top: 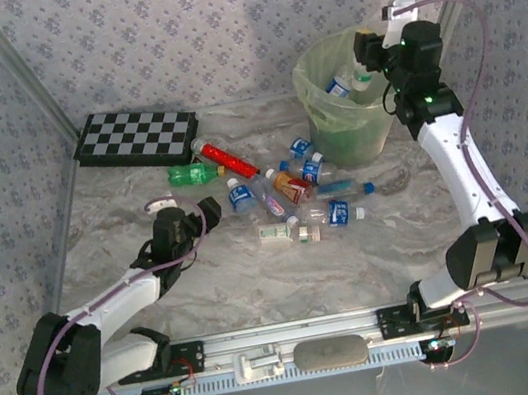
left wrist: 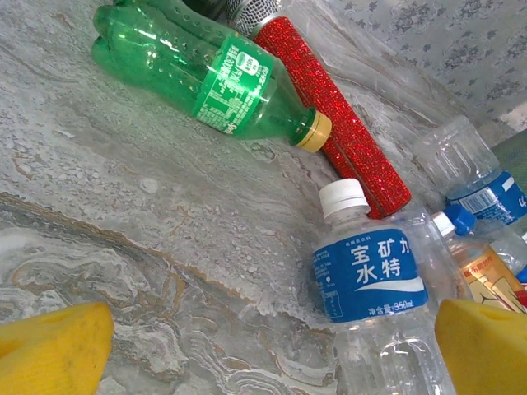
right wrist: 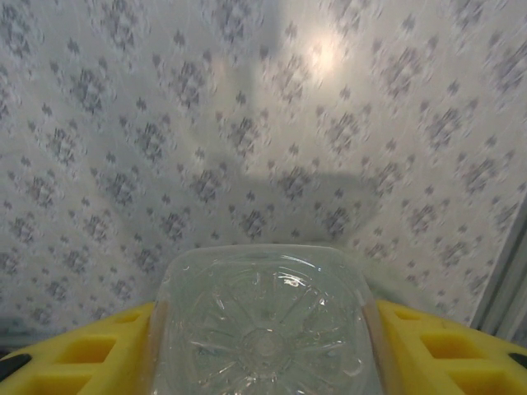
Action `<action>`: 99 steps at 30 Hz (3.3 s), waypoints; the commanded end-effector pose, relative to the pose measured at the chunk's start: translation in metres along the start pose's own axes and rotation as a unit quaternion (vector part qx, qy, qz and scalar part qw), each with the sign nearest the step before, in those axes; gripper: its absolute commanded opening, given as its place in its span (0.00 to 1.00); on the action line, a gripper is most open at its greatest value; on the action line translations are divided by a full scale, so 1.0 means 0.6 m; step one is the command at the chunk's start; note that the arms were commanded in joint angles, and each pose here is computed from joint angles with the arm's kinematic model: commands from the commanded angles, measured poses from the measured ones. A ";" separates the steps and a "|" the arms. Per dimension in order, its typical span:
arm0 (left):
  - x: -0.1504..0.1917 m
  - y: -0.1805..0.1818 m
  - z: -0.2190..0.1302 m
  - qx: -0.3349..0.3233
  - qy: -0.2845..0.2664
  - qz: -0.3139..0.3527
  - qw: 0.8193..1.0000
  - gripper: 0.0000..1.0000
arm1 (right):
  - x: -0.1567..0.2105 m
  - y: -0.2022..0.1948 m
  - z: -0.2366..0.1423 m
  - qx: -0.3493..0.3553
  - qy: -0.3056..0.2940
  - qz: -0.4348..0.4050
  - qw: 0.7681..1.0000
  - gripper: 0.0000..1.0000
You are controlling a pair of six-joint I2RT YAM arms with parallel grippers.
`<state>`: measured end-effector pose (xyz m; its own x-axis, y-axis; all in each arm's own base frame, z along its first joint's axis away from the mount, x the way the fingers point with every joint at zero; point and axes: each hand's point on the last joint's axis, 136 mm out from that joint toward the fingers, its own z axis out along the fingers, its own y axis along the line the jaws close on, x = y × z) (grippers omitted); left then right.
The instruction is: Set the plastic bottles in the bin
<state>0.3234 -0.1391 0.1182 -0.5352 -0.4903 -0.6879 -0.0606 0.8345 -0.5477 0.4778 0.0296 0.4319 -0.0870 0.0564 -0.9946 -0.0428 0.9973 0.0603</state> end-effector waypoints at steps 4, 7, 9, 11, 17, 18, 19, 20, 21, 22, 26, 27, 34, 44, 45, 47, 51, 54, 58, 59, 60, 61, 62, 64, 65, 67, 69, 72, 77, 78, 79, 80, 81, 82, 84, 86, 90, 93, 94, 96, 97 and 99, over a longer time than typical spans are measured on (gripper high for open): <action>-0.019 -0.024 0.001 0.020 -0.009 -0.010 1.000 1.00 | 0.071 0.015 0.039 -0.029 0.063 0.034 0.997 0.48; -0.019 -0.023 0.002 0.018 -0.008 -0.010 1.000 1.00 | 0.091 0.018 0.052 -0.035 0.081 0.040 0.995 0.48; -0.018 -0.026 0.003 0.020 -0.006 -0.009 1.000 1.00 | 0.106 0.021 0.062 -0.038 0.095 0.042 0.994 0.49; -0.017 -0.028 0.004 0.021 -0.005 -0.009 1.000 1.00 | 0.120 0.023 0.071 -0.040 0.110 0.043 0.992 0.49; -0.015 -0.035 0.006 0.026 -0.001 -0.004 1.000 1.00 | 0.155 0.026 0.089 -0.041 0.140 0.045 0.988 0.52; -0.015 -0.034 0.006 0.025 -0.002 -0.004 1.000 1.00 | 0.158 0.025 0.091 -0.040 0.143 0.045 0.988 0.53; -0.014 -0.035 0.006 0.025 0.000 -0.003 1.000 1.00 | 0.163 0.025 0.093 -0.039 0.147 0.045 0.987 0.56; -0.014 -0.036 0.006 0.025 0.000 -0.002 1.000 1.00 | 0.161 0.024 0.093 -0.036 0.148 0.045 0.987 0.61; -0.014 -0.035 0.006 0.025 0.000 -0.002 1.000 1.00 | 0.160 0.022 0.093 -0.033 0.149 0.045 0.987 0.66; -0.013 -0.035 0.005 0.025 0.002 -0.001 1.000 1.00 | 0.153 0.021 0.092 -0.031 0.145 0.044 0.988 0.72; -0.012 -0.036 0.004 0.025 0.003 0.000 1.000 1.00 | 0.110 0.016 0.079 -0.021 0.121 0.043 0.991 1.00; -0.012 -0.036 0.005 0.024 0.003 0.000 1.000 1.00 | 0.099 0.014 0.074 -0.018 0.115 0.042 0.992 1.00; -0.008 -0.045 0.010 0.027 0.007 0.007 1.000 1.00 | 0.015 0.016 0.002 -0.015 0.050 0.044 0.998 1.00; 0.010 -0.096 0.018 0.037 0.027 0.067 0.997 1.00 | 0.022 0.095 -0.123 -0.095 0.014 0.065 0.993 1.00; 0.014 -0.102 0.019 0.037 0.031 0.075 0.996 1.00 | 0.031 0.104 -0.136 -0.103 0.014 0.066 0.992 1.00; 0.021 -0.114 0.020 0.041 0.038 0.087 0.995 1.00 | 0.052 0.120 -0.155 -0.116 0.018 0.070 0.991 1.00; 0.035 -0.133 0.025 0.040 0.050 0.111 0.992 1.00 | 0.121 0.148 -0.182 -0.135 0.043 0.089 0.986 1.00; 0.047 -0.144 0.028 0.033 0.059 0.132 0.989 1.00 | 0.163 0.163 -0.200 -0.143 0.062 0.103 0.982 1.00; 0.064 -0.149 0.035 0.011 0.072 0.158 0.985 1.00 | 0.211 0.170 -0.216 -0.139 0.078 0.129 0.979 1.00; 0.071 -0.151 0.038 0.008 0.078 0.162 0.984 1.00 | 0.221 0.173 -0.217 -0.141 0.078 0.136 0.977 1.00; 0.077 -0.153 0.042 0.006 0.085 0.164 0.983 1.00 | 0.232 0.176 -0.218 -0.143 0.081 0.143 0.976 1.00; 0.084 -0.153 0.045 0.003 0.091 0.166 0.982 1.00 | 0.239 0.178 -0.217 -0.144 0.084 0.148 0.975 1.00; 0.091 -0.156 0.049 0.001 0.097 0.169 0.981 1.00 | 0.247 0.178 -0.215 -0.142 0.090 0.149 0.975 1.00; 0.102 -0.158 0.058 -0.008 0.110 0.174 0.979 1.00 | 0.262 0.179 -0.211 -0.134 0.101 0.149 0.975 1.00; 0.108 -0.158 0.063 -0.014 0.117 0.176 0.977 1.00 | 0.267 0.180 -0.208 -0.133 0.105 0.151 0.974 1.00; 0.118 -0.156 0.072 -0.026 0.130 0.179 0.975 1.00 | 0.274 0.184 -0.202 -0.134 0.109 0.155 0.973 1.00; 0.127 -0.156 0.081 -0.032 0.139 0.183 0.973 1.00 | 0.280 0.189 -0.197 -0.138 0.115 0.158 0.971 1.00; 0.136 -0.154 0.091 -0.041 0.147 0.192 0.970 1.00 | 0.288 0.193 -0.192 -0.139 0.122 0.159 0.970 1.00; 0.147 -0.137 0.102 -0.065 0.156 0.204 0.964 1.00 | 0.295 0.193 -0.190 -0.136 0.127 0.158 0.970 1.00; 0.149 -0.133 0.103 -0.070 0.156 0.205 0.964 1.00 | 0.294 0.193 -0.190 -0.136 0.126 0.158 0.970 1.00; 0.150 -0.130 0.104 -0.074 0.156 0.206 0.963 1.00 | 0.295 0.193 -0.190 -0.135 0.126 0.157 0.970 1.00; 0.151 -0.124 0.105 -0.080 0.156 0.208 0.962 1.00 | 0.293 0.192 -0.188 -0.134 0.125 0.157 0.971 1.00; 0.153 -0.119 0.106 -0.085 0.157 0.209 0.961 1.00 | 0.295 0.191 -0.188 -0.132 0.126 0.155 0.971 1.00; 0.155 -0.115 0.107 -0.090 0.157 0.211 0.961 1.00 | 0.295 0.191 -0.187 -0.131 0.126 0.155 0.971 1.00; 0.158 -0.105 0.109 -0.100 0.158 0.214 0.959 0.99 | 0.296 0.192 -0.185 -0.131 0.128 0.155 0.971 1.00; 0.163 -0.098 0.111 -0.106 0.160 0.217 0.957 0.99 | 0.297 0.195 -0.183 -0.133 0.131 0.156 0.970 1.00; 0.170 -0.089 0.116 -0.114 0.162 0.219 0.955 0.96 | 0.302 0.201 -0.176 -0.136 0.142 0.154 0.968 1.00; 0.171 -0.085 0.120 -0.118 0.161 0.220 0.955 0.94 | 0.306 0.203 -0.171 -0.134 0.149 0.155 0.967 1.00; 0.172 -0.084 0.120 -0.118 0.161 0.220 0.955 0.92 | 0.308 0.204 -0.170 -0.135 0.151 0.155 0.967 1.00; 0.172 -0.083 0.122 -0.119 0.161 0.221 0.955 0.89 | 0.309 0.206 -0.166 -0.134 0.155 0.155 0.966 1.00; 0.173 -0.082 0.122 -0.119 0.160 0.221 0.955 0.87 | 0.311 0.207 -0.164 -0.132 0.159 0.155 0.966 1.00; 0.172 -0.080 0.123 -0.121 0.159 0.220 0.955 0.83 | 0.315 0.207 -0.158 -0.127 0.168 0.155 0.965 1.00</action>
<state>0.3298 -0.2498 0.0385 -0.7874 -0.0076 -0.6164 0.0707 0.9922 -0.1025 0.3567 0.1557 0.2439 -0.4603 0.2695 -0.8459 -0.2020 0.8960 0.3954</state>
